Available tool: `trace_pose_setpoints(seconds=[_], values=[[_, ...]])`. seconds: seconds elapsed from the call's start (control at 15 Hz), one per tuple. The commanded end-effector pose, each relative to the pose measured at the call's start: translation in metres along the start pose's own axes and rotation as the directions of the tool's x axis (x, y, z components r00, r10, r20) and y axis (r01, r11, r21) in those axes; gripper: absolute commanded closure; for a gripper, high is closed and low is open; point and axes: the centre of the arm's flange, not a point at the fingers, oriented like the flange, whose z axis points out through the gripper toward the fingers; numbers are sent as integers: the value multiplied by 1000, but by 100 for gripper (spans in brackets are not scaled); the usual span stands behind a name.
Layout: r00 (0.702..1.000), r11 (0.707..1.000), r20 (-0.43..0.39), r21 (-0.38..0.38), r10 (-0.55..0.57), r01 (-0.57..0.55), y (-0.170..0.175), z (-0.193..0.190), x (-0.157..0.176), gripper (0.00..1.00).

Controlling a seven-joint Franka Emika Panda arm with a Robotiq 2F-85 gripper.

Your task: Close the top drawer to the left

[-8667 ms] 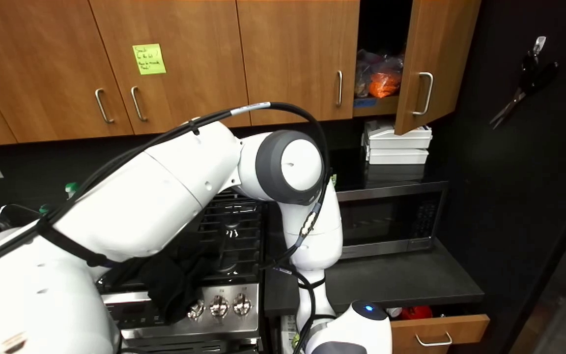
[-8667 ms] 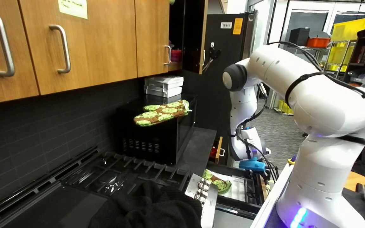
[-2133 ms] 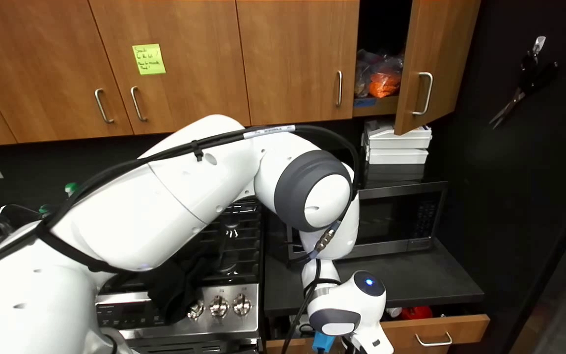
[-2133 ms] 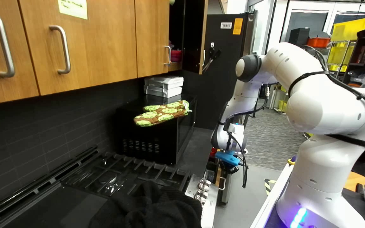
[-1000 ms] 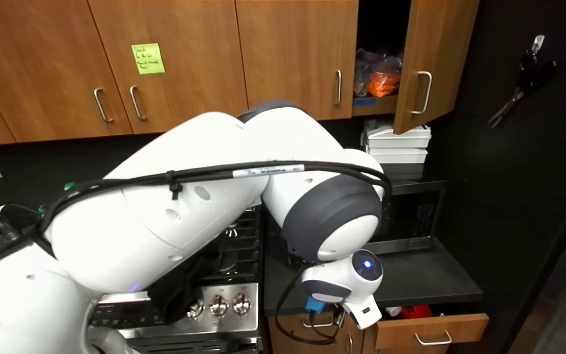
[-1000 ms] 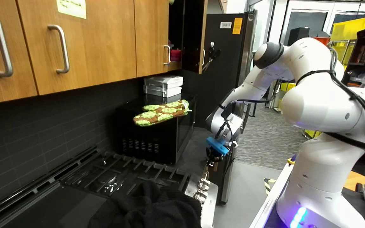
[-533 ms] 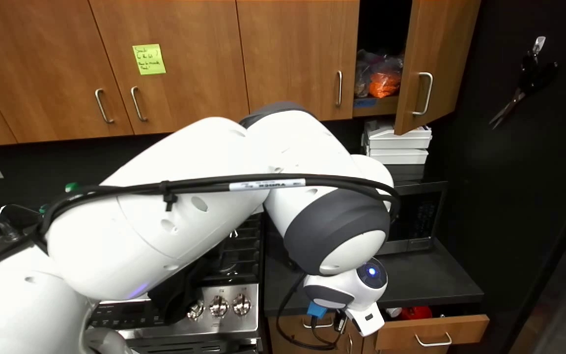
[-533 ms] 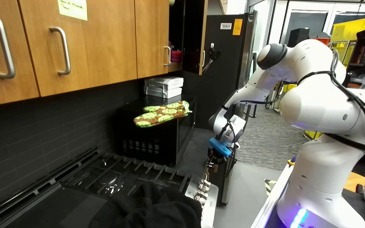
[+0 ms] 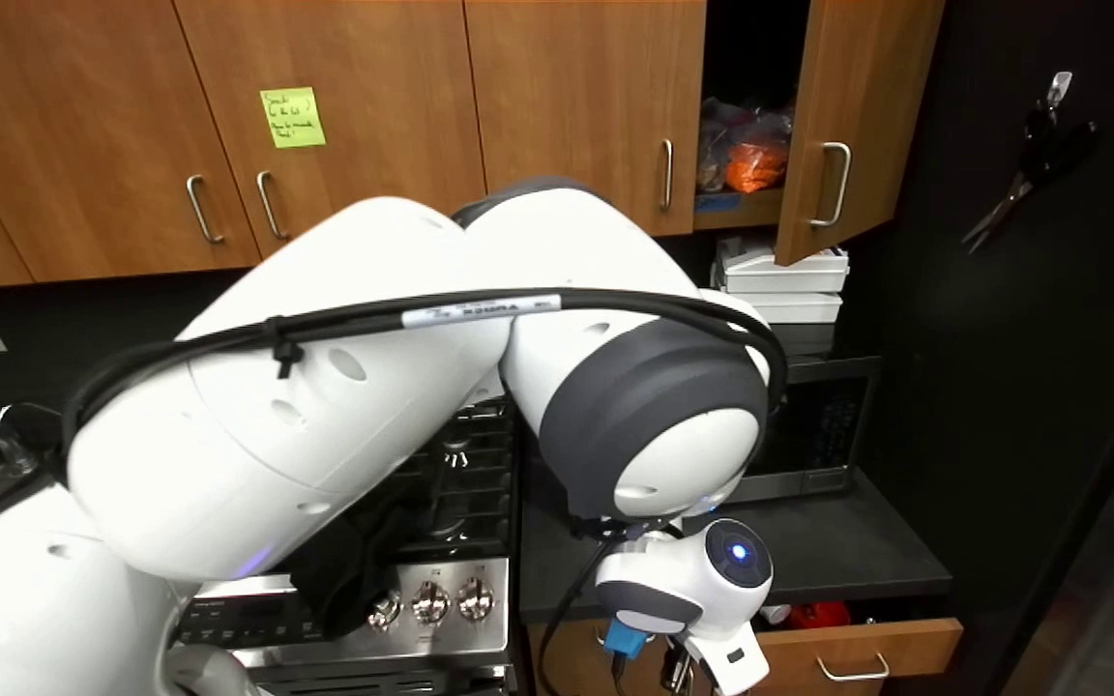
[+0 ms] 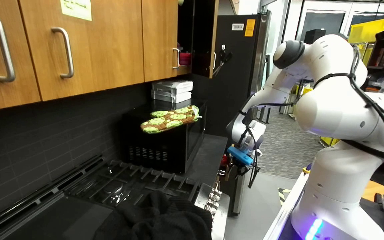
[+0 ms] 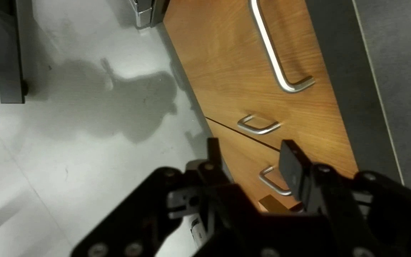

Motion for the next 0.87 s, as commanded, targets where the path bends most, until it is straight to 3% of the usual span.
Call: trace_pose_setpoints(seconds=[0.0,0.13,0.2,0.6,0.67,0.8], values=[[1000,1000,-15,-9,-6,6,19,-60,-22,83],[999,999,-22,36,-26,26,22,-84,-31,98],[999,995,-27,97,-31,33,20,-99,-37,100],[996,917,-82,395,-27,57,-21,-146,-40,100],[996,947,-85,318,-21,47,-41,-143,-15,99],[995,925,-95,376,-15,50,-44,-155,-16,99]])
